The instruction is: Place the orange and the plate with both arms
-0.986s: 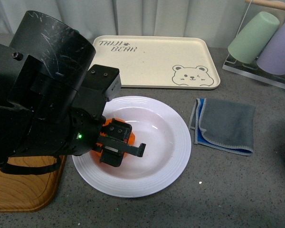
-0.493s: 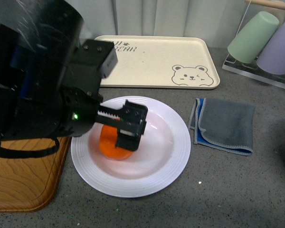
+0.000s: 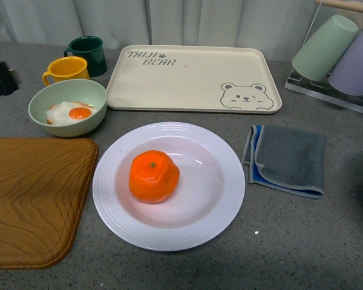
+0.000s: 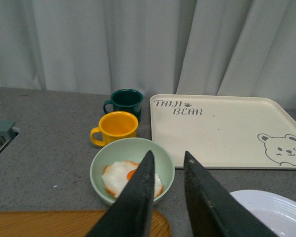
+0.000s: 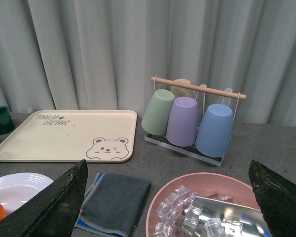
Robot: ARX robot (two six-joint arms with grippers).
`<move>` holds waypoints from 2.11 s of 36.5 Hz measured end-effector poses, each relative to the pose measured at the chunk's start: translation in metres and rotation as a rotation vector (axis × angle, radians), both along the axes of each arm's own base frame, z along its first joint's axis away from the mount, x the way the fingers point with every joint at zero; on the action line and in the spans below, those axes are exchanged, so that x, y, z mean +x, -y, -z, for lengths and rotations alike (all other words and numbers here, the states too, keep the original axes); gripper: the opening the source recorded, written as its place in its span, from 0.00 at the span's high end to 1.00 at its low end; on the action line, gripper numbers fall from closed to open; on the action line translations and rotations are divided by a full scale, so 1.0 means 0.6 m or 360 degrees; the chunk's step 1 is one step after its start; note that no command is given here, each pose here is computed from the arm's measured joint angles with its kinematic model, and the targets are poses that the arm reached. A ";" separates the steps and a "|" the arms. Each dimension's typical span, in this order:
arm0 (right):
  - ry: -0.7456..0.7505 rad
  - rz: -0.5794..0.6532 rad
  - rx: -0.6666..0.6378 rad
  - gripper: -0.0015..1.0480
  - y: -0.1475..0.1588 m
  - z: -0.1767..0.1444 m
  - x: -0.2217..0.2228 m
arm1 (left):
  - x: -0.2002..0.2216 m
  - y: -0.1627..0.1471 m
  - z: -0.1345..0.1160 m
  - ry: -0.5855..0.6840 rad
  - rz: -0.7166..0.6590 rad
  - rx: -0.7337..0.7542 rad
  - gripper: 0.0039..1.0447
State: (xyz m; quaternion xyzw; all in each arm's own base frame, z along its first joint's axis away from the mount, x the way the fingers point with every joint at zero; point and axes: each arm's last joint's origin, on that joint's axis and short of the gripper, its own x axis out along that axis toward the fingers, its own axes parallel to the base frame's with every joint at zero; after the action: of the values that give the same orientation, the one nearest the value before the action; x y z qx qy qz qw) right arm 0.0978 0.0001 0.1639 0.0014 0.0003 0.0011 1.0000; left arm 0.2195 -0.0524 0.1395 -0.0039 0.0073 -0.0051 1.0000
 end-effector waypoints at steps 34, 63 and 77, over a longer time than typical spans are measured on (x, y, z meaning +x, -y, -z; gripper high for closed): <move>0.0000 0.0000 -0.0001 0.09 0.000 0.000 0.000 | -0.130 -0.087 -0.046 0.0028 -0.0015 0.0001 0.97; 0.0000 0.0000 -0.0001 0.09 0.000 0.000 0.000 | -0.197 -0.087 -0.050 0.0019 -0.0011 0.0002 0.97; -0.0182 0.0111 -0.0398 0.09 -0.009 -0.002 0.013 | -0.205 -0.087 -0.051 0.0053 -0.0013 0.0001 0.67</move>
State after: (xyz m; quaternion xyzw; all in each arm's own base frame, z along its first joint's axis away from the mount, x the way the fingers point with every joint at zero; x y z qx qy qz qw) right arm 0.1056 0.0054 0.1652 -0.1232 0.0574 -0.0337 0.9901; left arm 0.0967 -0.0002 0.1704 -0.0035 -0.0092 -0.0012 1.0000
